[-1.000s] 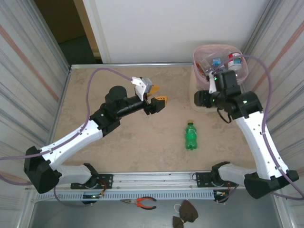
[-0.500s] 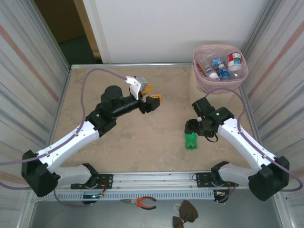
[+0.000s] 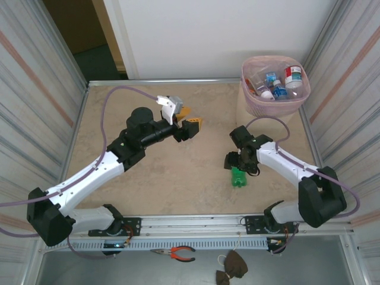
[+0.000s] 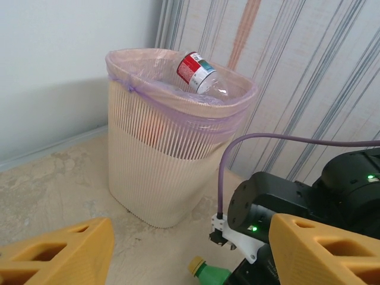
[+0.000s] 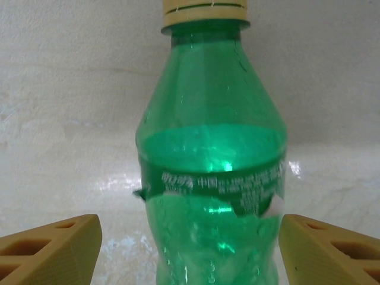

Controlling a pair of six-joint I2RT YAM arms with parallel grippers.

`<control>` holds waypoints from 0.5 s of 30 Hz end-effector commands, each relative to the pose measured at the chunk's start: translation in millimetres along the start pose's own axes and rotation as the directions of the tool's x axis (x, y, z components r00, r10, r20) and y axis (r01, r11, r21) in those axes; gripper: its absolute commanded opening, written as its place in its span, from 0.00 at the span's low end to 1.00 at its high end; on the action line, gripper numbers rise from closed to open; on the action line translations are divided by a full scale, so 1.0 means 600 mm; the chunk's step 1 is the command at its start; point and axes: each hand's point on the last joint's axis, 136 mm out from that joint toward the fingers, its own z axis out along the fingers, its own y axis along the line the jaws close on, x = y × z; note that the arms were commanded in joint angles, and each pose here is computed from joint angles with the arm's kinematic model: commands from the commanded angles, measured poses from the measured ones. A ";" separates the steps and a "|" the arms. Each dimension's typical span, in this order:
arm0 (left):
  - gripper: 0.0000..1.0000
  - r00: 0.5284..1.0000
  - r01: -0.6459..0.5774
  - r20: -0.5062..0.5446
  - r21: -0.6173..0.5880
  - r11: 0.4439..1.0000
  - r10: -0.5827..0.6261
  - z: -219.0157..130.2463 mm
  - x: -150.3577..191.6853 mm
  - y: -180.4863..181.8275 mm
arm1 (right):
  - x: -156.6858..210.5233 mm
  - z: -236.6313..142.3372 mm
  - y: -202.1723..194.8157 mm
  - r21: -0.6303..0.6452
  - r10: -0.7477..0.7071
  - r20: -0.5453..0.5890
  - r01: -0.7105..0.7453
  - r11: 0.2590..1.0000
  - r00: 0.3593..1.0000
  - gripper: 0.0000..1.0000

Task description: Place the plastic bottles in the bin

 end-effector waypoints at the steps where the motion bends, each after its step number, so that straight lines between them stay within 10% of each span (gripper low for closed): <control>1: 0.70 0.999 0.012 0.031 -0.026 1.000 -0.011 -0.014 -0.013 0.007 | -0.012 0.022 -0.015 0.039 0.021 0.020 -0.021 0.999 1.000 0.75; 15: 0.70 0.999 0.030 0.030 -0.036 0.999 -0.029 -0.012 -0.012 0.012 | -0.022 0.037 -0.040 0.063 0.026 0.023 -0.027 0.998 0.999 0.65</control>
